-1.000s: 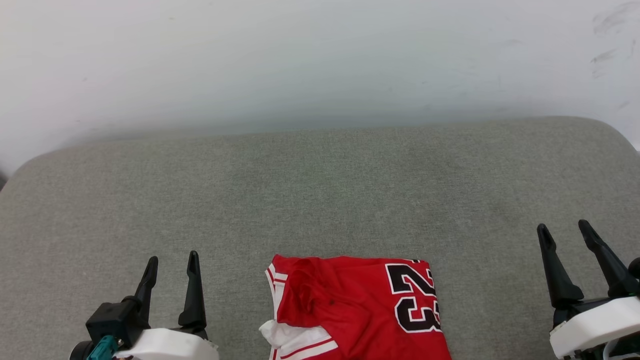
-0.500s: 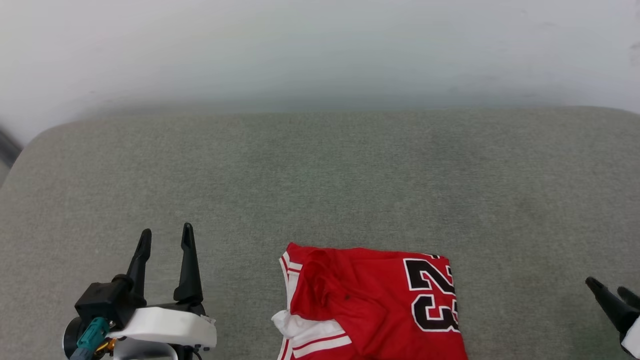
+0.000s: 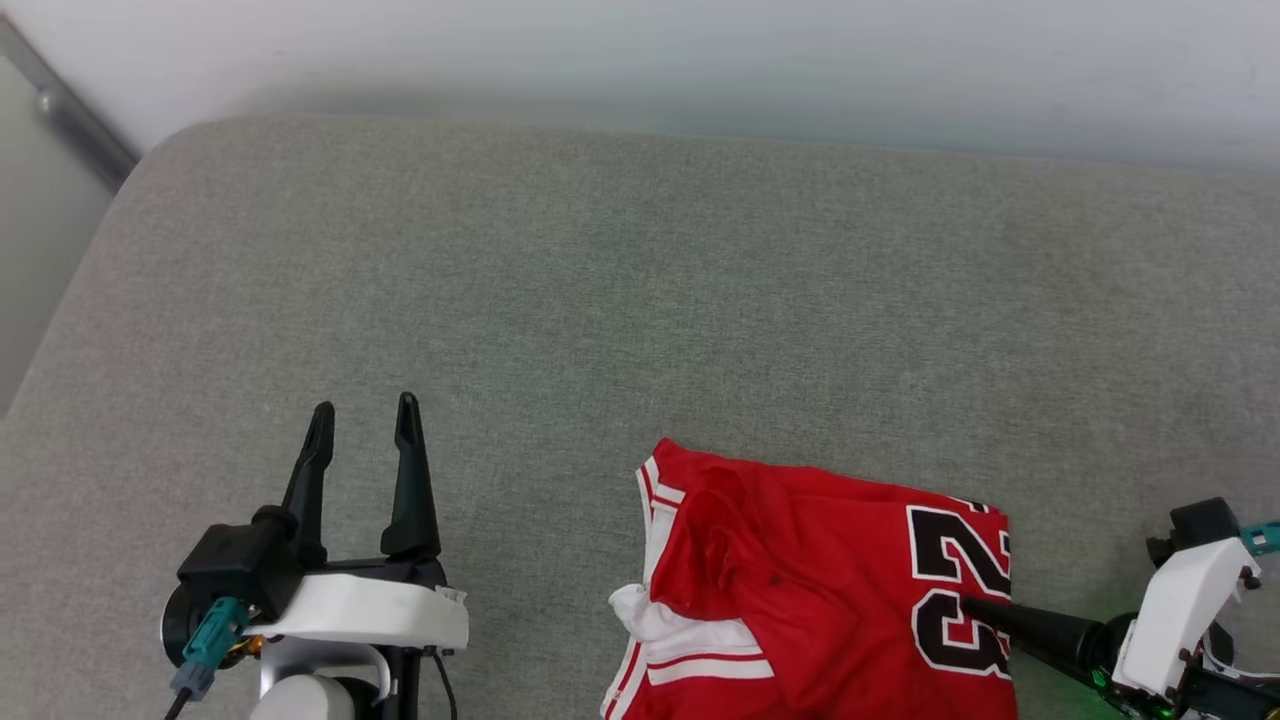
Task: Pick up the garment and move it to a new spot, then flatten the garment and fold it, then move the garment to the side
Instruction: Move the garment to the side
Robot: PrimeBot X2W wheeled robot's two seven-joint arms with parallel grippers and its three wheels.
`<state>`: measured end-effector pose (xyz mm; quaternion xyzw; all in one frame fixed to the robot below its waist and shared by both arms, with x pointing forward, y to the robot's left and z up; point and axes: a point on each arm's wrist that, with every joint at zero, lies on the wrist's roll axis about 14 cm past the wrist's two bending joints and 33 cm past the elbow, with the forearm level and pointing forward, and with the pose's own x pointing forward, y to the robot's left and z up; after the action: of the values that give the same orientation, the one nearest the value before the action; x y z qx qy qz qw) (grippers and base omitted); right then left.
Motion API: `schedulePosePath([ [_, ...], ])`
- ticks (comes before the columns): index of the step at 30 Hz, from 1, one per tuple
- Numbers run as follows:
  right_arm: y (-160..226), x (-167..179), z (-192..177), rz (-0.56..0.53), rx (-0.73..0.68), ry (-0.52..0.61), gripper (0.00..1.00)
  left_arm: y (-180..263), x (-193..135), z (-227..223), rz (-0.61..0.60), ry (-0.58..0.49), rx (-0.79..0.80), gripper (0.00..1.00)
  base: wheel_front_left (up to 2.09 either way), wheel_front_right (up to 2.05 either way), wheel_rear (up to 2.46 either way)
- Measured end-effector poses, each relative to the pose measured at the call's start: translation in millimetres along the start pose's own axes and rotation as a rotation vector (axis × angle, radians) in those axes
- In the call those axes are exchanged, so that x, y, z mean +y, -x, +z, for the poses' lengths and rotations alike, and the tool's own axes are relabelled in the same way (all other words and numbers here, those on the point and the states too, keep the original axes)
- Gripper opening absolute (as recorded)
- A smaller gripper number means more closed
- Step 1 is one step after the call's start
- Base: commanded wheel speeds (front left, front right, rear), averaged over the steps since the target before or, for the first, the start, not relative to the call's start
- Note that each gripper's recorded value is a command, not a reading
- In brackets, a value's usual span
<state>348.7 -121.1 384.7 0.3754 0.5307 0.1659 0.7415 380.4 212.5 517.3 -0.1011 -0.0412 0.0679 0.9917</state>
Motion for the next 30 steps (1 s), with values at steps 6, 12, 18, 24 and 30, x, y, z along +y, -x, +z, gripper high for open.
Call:
schedulePosePath([
  [6, -20, 10, -10, 0.068, 0.076, -0.05, 0.38, 1, 7, -4, 0.02, -0.012, 0.009, 1.0, 0.0, 0.0, 0.0],
  [12, -18, 26, -12, 0.106, 0.049, -0.019, 0.0, 4, 1, -2, -0.004, -0.007, 0.002, 1.0, 0.0, 0.0, 0.0],
  [18, 10, 34, 15, -0.021, -0.085, 0.258, 0.0, 5, -12, -1, -0.056, -0.005, -0.003, 1.0, 0.0, 0.0, 0.0],
  [24, 54, 16, 41, -0.268, -0.201, 0.568, 0.0, -4, -36, 0, -0.122, 0.007, -0.012, 1.0, 0.0, 0.0, 0.0],
  [30, 139, -32, 74, -0.574, -0.346, 0.687, 0.0, -23, -101, -6, -0.307, 0.035, -0.009, 1.0, 0.0, 0.0, 0.0],
])
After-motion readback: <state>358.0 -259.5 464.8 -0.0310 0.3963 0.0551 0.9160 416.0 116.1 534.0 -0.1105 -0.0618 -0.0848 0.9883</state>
